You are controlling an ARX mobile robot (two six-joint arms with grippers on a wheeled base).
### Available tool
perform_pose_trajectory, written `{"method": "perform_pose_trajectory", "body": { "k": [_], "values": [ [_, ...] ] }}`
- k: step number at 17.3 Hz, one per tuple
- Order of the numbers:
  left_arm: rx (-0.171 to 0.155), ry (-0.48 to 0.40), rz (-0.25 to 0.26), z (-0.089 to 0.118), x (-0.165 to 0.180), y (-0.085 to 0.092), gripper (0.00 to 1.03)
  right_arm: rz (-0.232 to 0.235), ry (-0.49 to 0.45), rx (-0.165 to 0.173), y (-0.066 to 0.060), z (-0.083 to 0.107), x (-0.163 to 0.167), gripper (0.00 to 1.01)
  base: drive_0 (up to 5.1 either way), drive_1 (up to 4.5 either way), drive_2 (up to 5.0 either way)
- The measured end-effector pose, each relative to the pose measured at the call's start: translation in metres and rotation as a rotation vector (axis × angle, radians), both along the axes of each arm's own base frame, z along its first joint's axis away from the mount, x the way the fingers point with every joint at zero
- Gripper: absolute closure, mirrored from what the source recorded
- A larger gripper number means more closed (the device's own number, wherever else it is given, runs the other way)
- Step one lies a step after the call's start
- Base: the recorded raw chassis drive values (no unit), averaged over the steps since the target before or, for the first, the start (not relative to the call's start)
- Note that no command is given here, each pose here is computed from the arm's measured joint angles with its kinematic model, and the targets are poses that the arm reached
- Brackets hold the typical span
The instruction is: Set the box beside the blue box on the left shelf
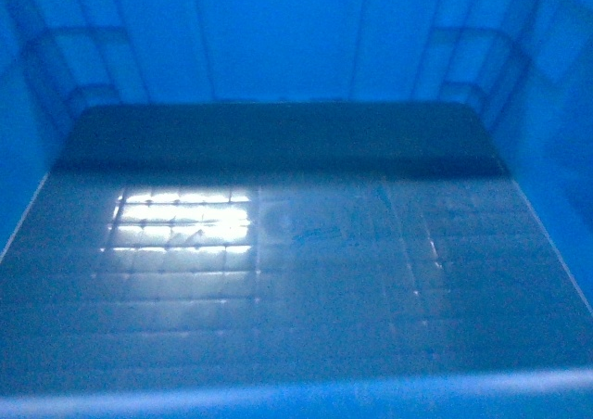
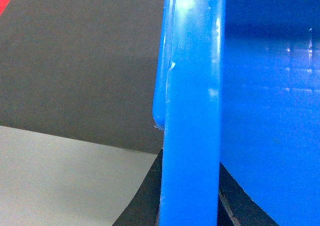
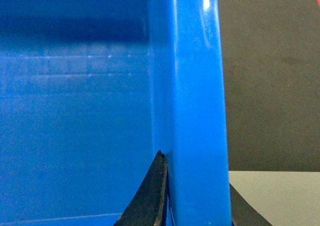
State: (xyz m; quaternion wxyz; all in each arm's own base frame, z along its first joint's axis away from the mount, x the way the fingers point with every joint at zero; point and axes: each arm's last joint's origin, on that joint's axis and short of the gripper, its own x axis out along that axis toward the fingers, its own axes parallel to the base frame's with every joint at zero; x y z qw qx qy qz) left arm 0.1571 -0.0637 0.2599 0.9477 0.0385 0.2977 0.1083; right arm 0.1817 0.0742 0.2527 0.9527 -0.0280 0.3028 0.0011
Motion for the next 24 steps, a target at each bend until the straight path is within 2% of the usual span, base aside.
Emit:
{"method": "perform_pose_trajectory", "body": {
  "k": [2, 3, 5, 8, 19, 24],
  "values": [
    [0.009, -0.014, 0.005, 0.001, -0.016, 0.002, 0.90, -0.008, -0.021, 0.016, -0.001, -0.001, -0.018, 0.89, 0.0, 0.00, 0.0],
    [0.003, -0.021, 0.001, 0.001, -0.020, 0.002, 0.90, -0.013, -0.025, 0.023, -0.002, -0.002, -0.022, 0.89, 0.0, 0.00, 0.0],
    [0.011, -0.060, -0.009, 0.000, -0.021, 0.000, 0.90, -0.024, -0.041, 0.010, -0.003, -0.002, -0.021, 0.89, 0.0, 0.00, 0.0],
    [0.005, -0.097, -0.007, 0.001, -0.020, -0.002, 0.90, -0.035, -0.091, -0.010, -0.004, 0.002, -0.021, 0.88, 0.0, 0.00, 0.0],
    [0.008, -0.097, -0.008, 0.002, -0.021, -0.002, 0.90, -0.034, -0.091, -0.017, -0.003, 0.002, -0.022, 0.88, 0.0, 0.00, 0.0],
    [0.009, -0.093, -0.009, 0.001, -0.021, -0.002, 0.90, -0.033, -0.088, -0.019, -0.003, 0.001, -0.021, 0.88, -1.5, -1.49, -1.5]
  ]
}}
